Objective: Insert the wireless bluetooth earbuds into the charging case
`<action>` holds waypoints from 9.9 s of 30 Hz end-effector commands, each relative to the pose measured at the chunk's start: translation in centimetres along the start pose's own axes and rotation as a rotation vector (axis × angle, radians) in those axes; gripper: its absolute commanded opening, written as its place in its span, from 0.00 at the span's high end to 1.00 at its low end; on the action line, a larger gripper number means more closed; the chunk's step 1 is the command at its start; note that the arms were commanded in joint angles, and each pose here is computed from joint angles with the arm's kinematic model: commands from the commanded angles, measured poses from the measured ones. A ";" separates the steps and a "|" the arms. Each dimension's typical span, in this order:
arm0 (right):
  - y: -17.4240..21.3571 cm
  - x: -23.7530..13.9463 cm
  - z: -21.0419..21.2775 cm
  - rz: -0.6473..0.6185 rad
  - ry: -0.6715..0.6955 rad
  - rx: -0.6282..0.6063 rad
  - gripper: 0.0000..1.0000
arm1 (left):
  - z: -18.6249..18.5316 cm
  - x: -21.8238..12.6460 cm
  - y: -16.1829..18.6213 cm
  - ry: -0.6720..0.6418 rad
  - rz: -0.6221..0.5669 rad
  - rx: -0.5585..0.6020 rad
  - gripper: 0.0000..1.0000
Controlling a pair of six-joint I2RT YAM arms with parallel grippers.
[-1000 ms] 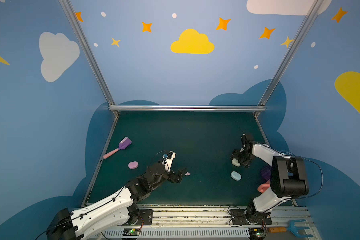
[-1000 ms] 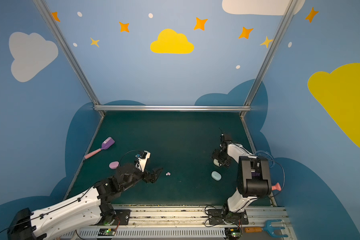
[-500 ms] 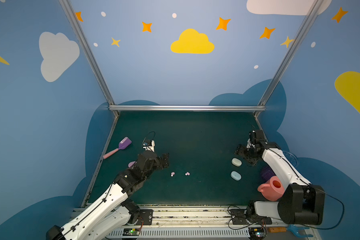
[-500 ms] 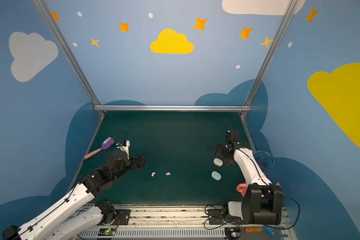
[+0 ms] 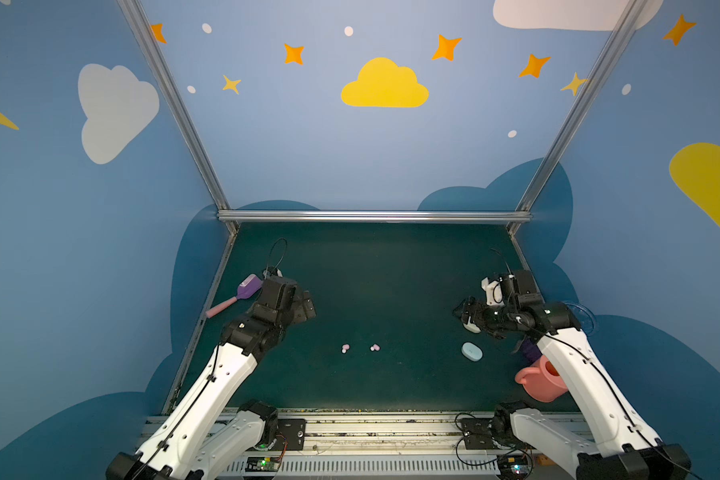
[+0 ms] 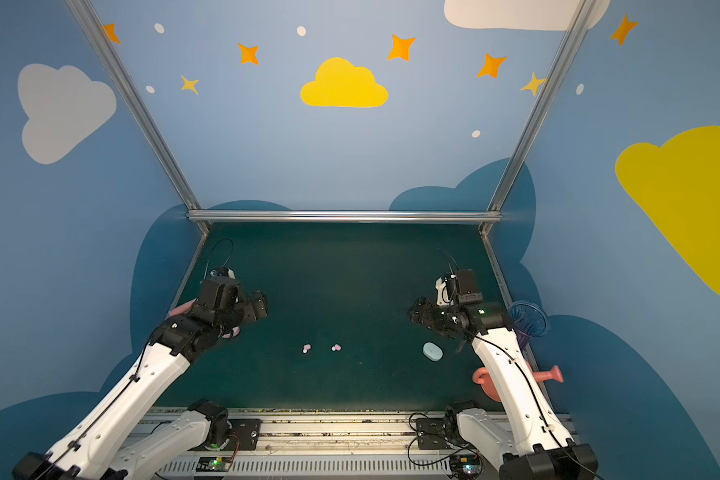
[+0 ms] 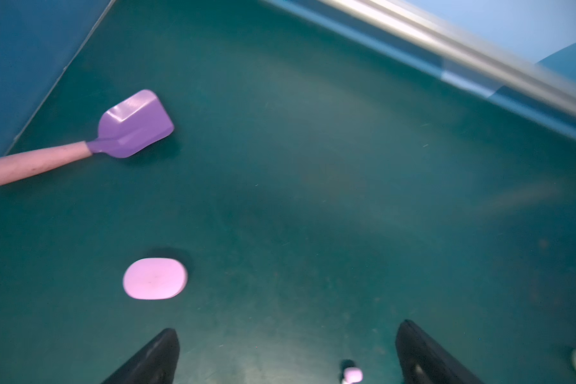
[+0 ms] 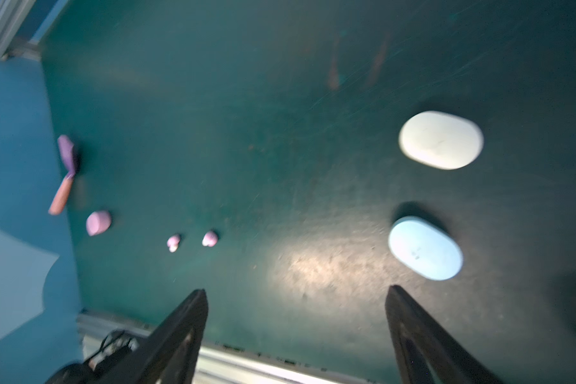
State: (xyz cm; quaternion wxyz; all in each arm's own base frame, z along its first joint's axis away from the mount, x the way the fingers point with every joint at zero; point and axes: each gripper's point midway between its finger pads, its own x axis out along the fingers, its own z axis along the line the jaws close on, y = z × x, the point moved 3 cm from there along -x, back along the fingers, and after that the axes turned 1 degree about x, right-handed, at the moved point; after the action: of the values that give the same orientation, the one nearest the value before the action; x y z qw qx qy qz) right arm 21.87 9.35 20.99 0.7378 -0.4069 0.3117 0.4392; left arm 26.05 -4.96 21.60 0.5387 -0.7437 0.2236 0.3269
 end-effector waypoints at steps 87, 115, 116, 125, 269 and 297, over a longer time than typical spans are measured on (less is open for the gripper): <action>3.4 -3.2 3.9 0.063 -0.312 -0.096 0.16 | 14.0 11.0 8.4 -0.382 0.761 -0.486 0.39; 3.4 -3.6 3.9 0.052 -0.318 -0.082 0.16 | 9.3 9.9 9.6 -0.245 0.666 -0.589 0.06; 3.4 -3.6 3.9 0.052 -0.316 -0.082 0.16 | 9.3 10.1 9.6 -0.244 0.667 -0.587 0.06; 3.4 -3.5 3.8 0.055 -0.310 -0.078 0.16 | 9.4 11.4 8.9 -0.257 0.603 -0.549 0.06; 3.1 1.1 7.8 0.235 -0.581 -0.099 0.16 | -14.0 1.0 9.8 0.413 0.296 0.991 0.87; 7.1 4.8 11.7 0.533 -0.792 -0.119 0.41 | -22.2 -5.5 14.3 0.717 0.124 1.339 0.90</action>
State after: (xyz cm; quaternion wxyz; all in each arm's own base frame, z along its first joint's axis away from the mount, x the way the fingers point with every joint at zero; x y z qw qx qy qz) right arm 19.28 23.01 19.53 0.6563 -0.1723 0.1024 0.7274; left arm 18.17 -30.53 19.42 0.7486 -0.3057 0.5823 -0.0843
